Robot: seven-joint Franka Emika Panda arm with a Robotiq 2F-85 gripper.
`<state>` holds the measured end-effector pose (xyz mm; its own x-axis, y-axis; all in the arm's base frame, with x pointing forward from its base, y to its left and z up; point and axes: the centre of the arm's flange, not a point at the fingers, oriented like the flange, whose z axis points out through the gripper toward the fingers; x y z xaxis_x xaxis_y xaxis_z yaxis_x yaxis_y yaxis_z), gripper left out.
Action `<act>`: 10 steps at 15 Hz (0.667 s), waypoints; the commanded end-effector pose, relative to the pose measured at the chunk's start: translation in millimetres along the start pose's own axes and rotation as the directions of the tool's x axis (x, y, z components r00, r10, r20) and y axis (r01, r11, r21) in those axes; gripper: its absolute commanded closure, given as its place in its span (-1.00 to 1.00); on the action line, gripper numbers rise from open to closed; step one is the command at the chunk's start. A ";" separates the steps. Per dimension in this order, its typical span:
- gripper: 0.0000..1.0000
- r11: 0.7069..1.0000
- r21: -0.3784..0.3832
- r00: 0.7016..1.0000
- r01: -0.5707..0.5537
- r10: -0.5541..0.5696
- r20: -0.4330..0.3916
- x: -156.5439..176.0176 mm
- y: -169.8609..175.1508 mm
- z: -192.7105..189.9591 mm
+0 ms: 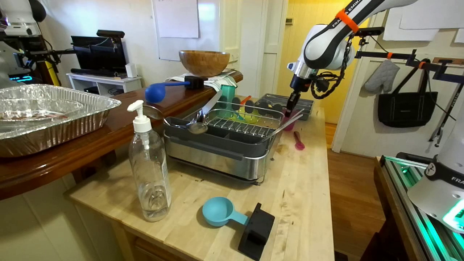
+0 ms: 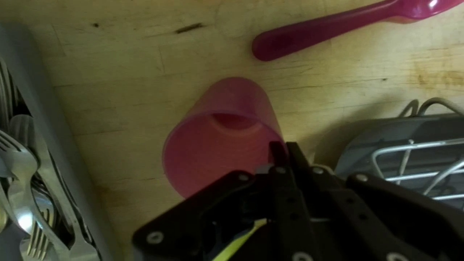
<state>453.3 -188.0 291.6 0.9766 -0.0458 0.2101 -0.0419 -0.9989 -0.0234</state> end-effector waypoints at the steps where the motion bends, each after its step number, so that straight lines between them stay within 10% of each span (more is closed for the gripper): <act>1: 0.98 0.997 0.043 0.998 0.070 -0.070 -0.003 -3.7 -13.9 0.8; 10: 0.98 0.958 0.062 0.959 0.281 -0.282 0.008 -17.1 -60.2 -7.5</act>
<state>454.2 -138.9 292.1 0.9609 0.1763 0.2135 0.1836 -0.9829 -0.0147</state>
